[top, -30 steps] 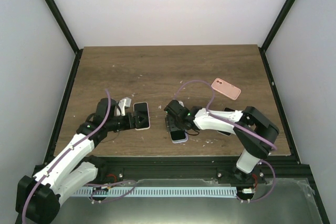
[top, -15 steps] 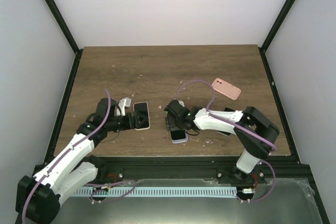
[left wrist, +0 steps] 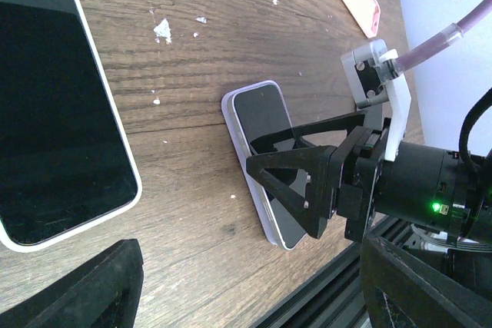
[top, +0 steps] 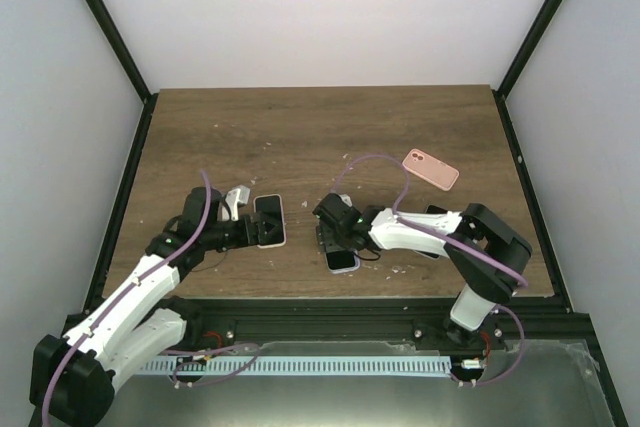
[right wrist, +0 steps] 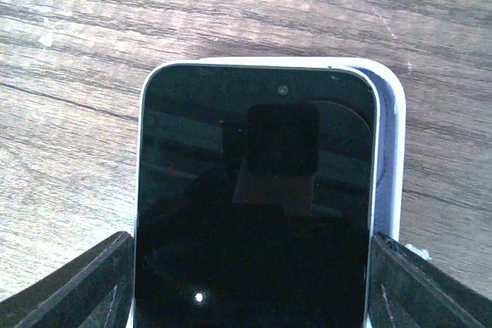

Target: Put the phone into the phone case

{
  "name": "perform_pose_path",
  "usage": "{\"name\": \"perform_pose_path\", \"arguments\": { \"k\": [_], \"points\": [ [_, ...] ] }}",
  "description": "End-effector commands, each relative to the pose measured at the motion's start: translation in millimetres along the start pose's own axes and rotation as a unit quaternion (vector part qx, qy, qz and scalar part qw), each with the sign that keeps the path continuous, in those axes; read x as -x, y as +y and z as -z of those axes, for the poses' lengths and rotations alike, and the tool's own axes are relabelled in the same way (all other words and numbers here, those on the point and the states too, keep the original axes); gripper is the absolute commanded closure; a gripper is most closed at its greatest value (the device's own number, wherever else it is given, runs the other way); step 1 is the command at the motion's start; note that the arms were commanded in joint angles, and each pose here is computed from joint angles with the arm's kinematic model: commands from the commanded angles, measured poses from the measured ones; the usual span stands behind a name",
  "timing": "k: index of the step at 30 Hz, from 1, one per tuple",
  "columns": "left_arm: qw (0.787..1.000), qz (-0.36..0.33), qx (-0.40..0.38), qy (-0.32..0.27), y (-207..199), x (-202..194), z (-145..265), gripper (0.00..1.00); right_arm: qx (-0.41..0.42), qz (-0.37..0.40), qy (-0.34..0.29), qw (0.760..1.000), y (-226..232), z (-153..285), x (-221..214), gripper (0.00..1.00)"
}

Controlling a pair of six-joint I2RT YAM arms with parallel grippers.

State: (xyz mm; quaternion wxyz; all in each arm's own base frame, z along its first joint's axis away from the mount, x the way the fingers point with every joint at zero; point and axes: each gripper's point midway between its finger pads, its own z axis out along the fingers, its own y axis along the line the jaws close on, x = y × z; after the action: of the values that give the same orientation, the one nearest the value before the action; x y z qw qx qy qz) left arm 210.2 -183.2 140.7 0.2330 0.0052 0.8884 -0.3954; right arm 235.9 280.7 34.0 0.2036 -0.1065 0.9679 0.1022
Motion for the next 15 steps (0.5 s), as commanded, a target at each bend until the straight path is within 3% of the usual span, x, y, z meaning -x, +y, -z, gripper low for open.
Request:
{"name": "perform_pose_path", "arguments": {
  "k": [1, 15],
  "points": [
    [1.0, 0.0, 0.002, 0.0, 2, -2, 0, 0.21, -0.002, -0.004, -0.028, 1.0, 2, 6, 9, 0.34],
    [1.0, 0.0, 0.002, 0.0, 3, -3, -1, 0.21, 0.004, 0.008, -0.053, 0.999, 9, 21, 27, 0.34]
  ]
}}
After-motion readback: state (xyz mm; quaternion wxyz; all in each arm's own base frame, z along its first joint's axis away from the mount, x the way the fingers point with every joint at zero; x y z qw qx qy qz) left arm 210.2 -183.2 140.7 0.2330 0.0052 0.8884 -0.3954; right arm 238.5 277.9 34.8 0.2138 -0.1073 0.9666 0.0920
